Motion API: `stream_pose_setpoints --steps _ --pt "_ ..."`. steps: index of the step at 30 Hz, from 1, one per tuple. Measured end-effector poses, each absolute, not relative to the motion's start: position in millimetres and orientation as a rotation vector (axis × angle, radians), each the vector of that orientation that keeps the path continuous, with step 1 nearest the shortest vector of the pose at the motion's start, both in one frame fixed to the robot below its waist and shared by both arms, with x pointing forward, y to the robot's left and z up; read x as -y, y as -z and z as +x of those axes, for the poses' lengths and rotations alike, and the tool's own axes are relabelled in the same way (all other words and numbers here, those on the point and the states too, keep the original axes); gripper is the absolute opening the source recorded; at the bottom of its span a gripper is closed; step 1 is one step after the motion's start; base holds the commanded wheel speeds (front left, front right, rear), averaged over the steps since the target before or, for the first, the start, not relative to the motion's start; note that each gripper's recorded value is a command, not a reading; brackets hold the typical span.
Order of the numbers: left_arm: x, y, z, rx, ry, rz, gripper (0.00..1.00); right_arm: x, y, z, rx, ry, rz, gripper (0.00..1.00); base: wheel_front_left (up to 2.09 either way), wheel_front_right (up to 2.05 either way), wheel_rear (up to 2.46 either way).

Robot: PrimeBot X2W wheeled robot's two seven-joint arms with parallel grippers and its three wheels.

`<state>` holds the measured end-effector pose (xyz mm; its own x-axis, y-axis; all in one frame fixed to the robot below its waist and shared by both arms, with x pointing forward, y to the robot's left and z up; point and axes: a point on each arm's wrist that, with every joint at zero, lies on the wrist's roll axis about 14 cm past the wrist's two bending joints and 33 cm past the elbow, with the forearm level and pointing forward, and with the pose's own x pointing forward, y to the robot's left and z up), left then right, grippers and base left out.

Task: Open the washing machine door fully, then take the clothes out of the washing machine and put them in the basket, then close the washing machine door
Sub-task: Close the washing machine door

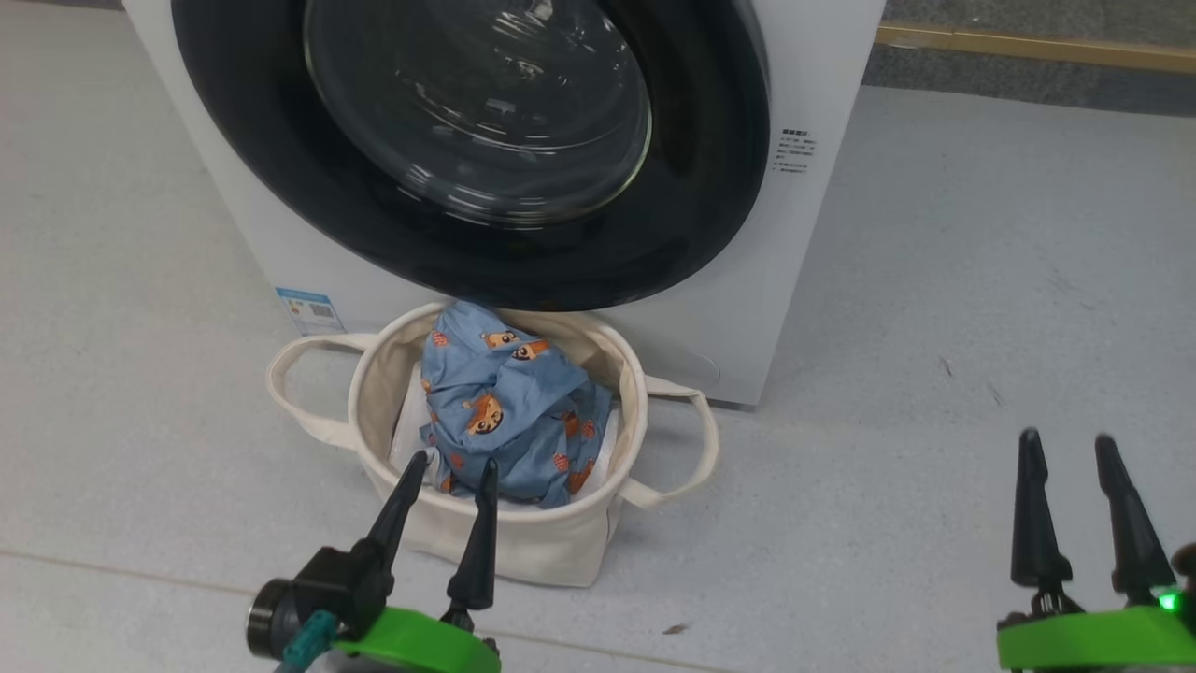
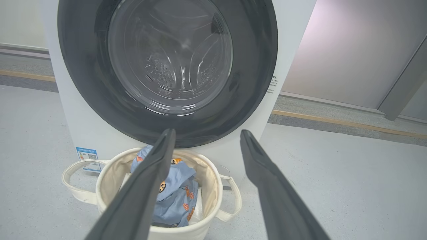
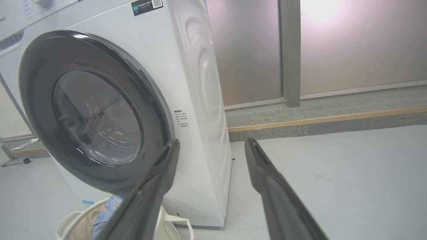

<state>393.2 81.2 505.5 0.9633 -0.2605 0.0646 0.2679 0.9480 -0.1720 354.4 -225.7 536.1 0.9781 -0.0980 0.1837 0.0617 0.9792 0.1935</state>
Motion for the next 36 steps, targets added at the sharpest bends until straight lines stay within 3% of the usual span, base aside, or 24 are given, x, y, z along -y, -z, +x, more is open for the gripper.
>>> stream_pose_setpoints --steps 11,23,36 --pt "-80.8 -511.5 393.3 0.063 0.279 -0.162 1.00 235.1 -529.6 351.8 0.178 0.113 0.201 1.00 0.00 0.00 0.00" --pt "-96.2 -506.5 394.8 0.051 0.226 -0.160 1.00 193.3 -529.1 362.7 0.161 -0.017 0.146 1.00 0.00 0.00 0.00" --pt "-108.3 -499.6 394.0 0.032 0.179 -0.163 1.00 183.3 -528.5 369.6 0.157 -0.048 0.133 1.00 0.00 0.00 0.00"
